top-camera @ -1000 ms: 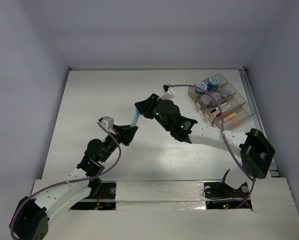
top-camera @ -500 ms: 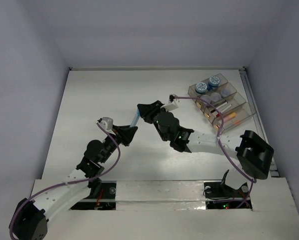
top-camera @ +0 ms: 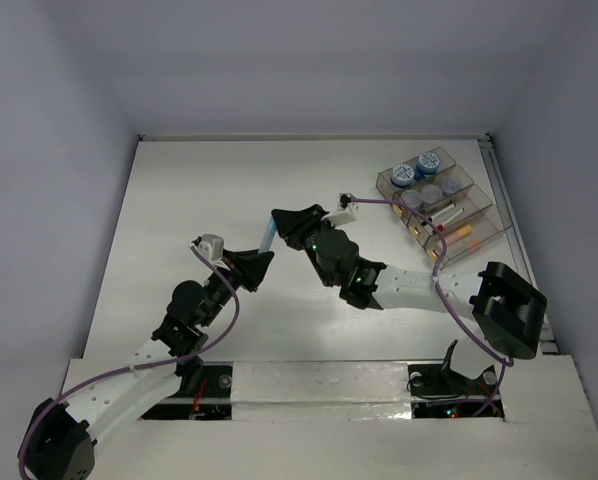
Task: Sort the stationery into containers
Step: Close the pen cap on the pen.
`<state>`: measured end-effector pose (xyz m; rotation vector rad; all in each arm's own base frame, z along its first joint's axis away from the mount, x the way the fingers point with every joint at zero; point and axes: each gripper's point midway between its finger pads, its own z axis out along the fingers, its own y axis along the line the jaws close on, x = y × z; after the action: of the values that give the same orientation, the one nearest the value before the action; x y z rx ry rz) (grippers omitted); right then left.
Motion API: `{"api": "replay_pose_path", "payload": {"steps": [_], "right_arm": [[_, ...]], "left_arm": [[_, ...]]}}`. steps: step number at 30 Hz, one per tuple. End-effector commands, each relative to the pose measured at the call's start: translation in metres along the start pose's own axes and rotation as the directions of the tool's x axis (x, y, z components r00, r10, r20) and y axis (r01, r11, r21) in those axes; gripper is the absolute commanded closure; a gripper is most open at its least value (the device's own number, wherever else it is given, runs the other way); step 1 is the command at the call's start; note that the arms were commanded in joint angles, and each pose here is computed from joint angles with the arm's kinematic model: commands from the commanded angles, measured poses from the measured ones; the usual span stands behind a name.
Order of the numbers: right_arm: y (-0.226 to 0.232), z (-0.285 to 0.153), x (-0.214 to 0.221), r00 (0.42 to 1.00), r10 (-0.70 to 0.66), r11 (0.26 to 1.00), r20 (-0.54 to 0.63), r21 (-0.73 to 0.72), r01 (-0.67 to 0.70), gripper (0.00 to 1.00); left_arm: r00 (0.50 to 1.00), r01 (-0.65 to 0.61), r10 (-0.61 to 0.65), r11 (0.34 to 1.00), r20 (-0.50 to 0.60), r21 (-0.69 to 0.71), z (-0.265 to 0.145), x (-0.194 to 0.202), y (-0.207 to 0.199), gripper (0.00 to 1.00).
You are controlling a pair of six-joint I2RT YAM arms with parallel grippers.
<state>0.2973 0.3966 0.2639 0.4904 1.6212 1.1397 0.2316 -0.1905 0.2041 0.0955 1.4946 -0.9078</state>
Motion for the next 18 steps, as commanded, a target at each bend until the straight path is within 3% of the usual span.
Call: {"api": "replay_pose_path", "payload": {"steps": [1,10,18], "right_arm": [[0.023,-0.023,0.051,0.986,0.020,0.996,-0.168,-0.081,-0.034,1.00],[-0.003,-0.047,0.096,0.942,-0.027,0.999,-0.334,-0.046,0.012,1.00],[-0.023,-0.099,0.160,0.854,-0.050,0.999,-0.518,-0.037,0.035,1.00]], "left_arm": [[0.990,-0.013,0.013,1.000,0.138,-0.003,0.005,-0.040,-0.007,1.00],[0.989,-0.018,0.017,1.000,0.145,0.000,0.005,-0.044,-0.008,1.00],[0.989,-0.017,0.017,1.000,0.150,0.001,0.006,-0.045,-0.009,1.00]]}}
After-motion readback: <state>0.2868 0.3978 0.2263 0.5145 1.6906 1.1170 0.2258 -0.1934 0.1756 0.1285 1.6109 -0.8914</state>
